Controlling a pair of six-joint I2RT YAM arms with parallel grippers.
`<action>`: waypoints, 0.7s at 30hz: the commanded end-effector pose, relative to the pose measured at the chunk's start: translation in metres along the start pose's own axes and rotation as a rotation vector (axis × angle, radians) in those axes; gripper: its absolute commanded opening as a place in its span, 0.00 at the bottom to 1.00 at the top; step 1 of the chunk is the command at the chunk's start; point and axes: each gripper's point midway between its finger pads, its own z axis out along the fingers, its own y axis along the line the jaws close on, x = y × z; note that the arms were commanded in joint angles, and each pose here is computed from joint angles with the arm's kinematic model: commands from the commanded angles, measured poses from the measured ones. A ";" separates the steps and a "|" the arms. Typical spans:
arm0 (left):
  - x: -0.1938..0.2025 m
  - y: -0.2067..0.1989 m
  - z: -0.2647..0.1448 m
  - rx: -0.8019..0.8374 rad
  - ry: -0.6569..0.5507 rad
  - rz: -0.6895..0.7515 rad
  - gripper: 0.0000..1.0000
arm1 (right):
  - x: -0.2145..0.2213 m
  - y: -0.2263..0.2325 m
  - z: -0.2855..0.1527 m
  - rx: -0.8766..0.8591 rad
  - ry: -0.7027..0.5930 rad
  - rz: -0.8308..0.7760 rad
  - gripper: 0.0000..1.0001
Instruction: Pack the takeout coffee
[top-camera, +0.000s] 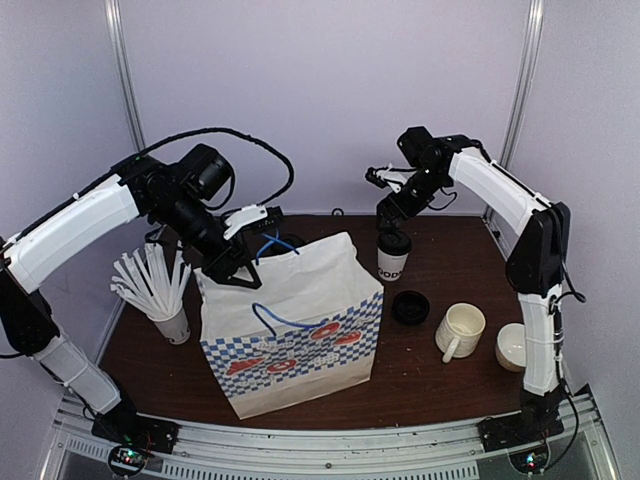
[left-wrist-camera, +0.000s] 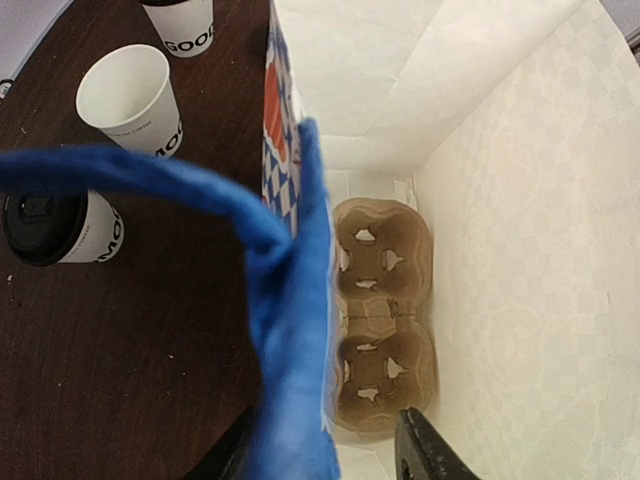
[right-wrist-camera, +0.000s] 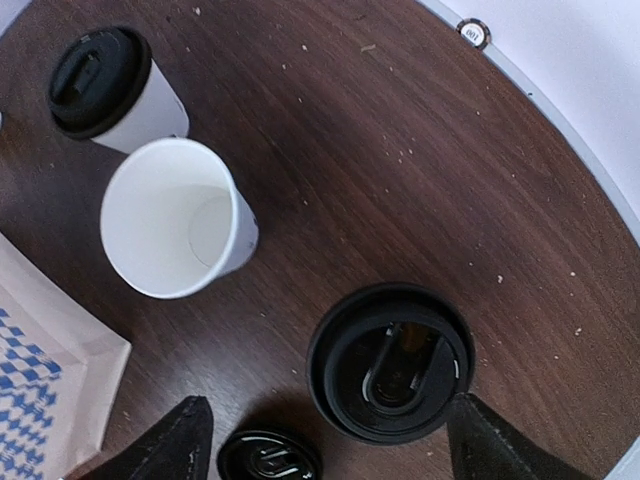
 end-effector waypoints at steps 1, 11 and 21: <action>-0.011 0.004 -0.003 -0.007 -0.024 0.006 0.47 | 0.018 -0.024 -0.004 0.099 0.080 0.023 0.88; -0.009 0.002 -0.005 -0.009 -0.031 0.012 0.50 | 0.033 -0.034 0.025 0.055 0.163 0.057 0.92; -0.007 0.001 -0.002 0.003 -0.029 0.012 0.50 | 0.039 -0.039 0.041 0.066 0.198 0.063 0.92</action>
